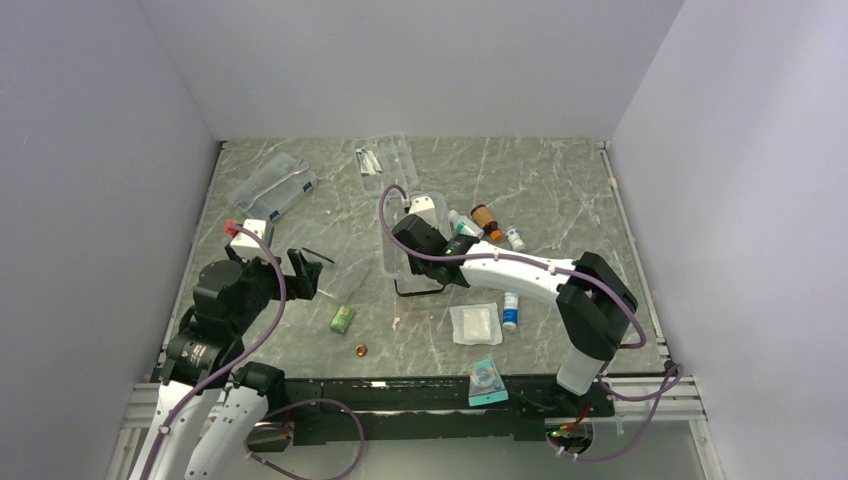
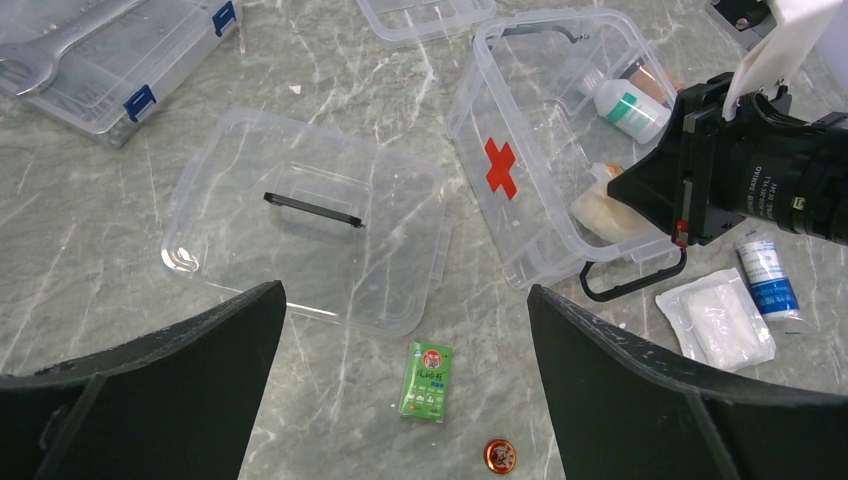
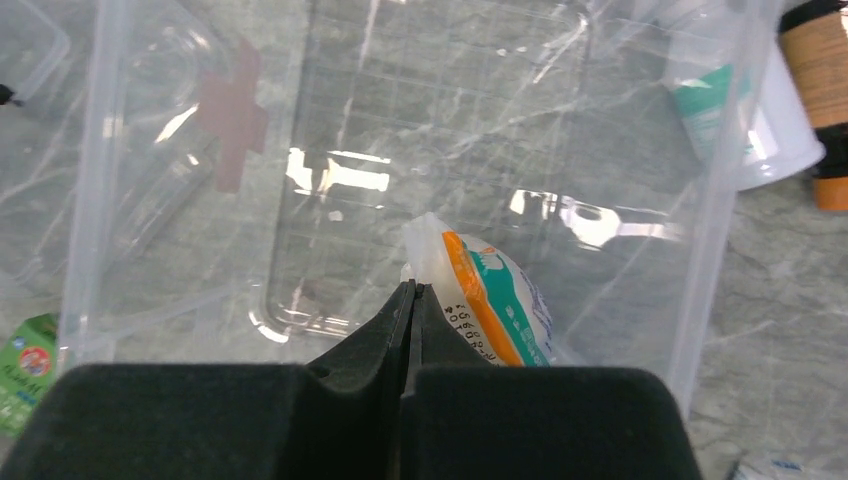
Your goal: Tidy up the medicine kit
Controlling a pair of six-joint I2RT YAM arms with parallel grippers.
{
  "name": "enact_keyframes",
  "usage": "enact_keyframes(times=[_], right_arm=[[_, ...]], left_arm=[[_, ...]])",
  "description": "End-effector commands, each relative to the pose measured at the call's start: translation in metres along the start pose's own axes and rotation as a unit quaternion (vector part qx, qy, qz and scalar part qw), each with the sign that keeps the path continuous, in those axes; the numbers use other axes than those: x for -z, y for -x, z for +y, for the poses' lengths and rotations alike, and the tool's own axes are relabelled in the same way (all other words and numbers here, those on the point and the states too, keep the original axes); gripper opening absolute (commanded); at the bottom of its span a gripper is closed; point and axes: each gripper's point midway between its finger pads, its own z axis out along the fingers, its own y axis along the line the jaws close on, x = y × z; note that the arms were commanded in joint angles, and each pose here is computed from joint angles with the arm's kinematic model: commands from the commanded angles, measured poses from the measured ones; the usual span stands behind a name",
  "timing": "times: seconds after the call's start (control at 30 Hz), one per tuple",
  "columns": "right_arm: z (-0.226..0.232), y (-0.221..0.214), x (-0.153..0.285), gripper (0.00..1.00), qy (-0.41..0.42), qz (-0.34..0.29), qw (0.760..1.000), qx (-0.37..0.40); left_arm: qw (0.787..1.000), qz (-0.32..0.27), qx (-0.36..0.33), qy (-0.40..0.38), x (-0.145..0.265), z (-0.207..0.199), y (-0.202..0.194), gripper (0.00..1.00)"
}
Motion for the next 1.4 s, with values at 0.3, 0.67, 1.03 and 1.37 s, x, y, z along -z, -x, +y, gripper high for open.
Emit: enact_keyframes(times=[0.3,0.67,1.03,1.37], right_arm=[[0.052,0.03,0.028,0.53,0.131,-0.017,0.991,-0.016],[0.029,0.11,0.095,0.67,0.123,-0.12,0.984,-0.048],[-0.077,0.133,0.103,0.67,0.024,-0.152,0.981,-0.121],[-0.165,0.108,0.043,0.67,-0.053,-0.096,0.984,-0.141]], left_arm=[[1.0,-0.023,-0.001,-0.011,0.006,-0.006,0.017,0.99],[1.0,-0.023,-0.001,-0.012,0.005,-0.007,0.017,0.99],[1.0,-0.025,-0.001,-0.013,0.006,-0.007,0.018,0.99],[1.0,-0.024,-0.001,-0.015,0.006,-0.008,0.017,0.99]])
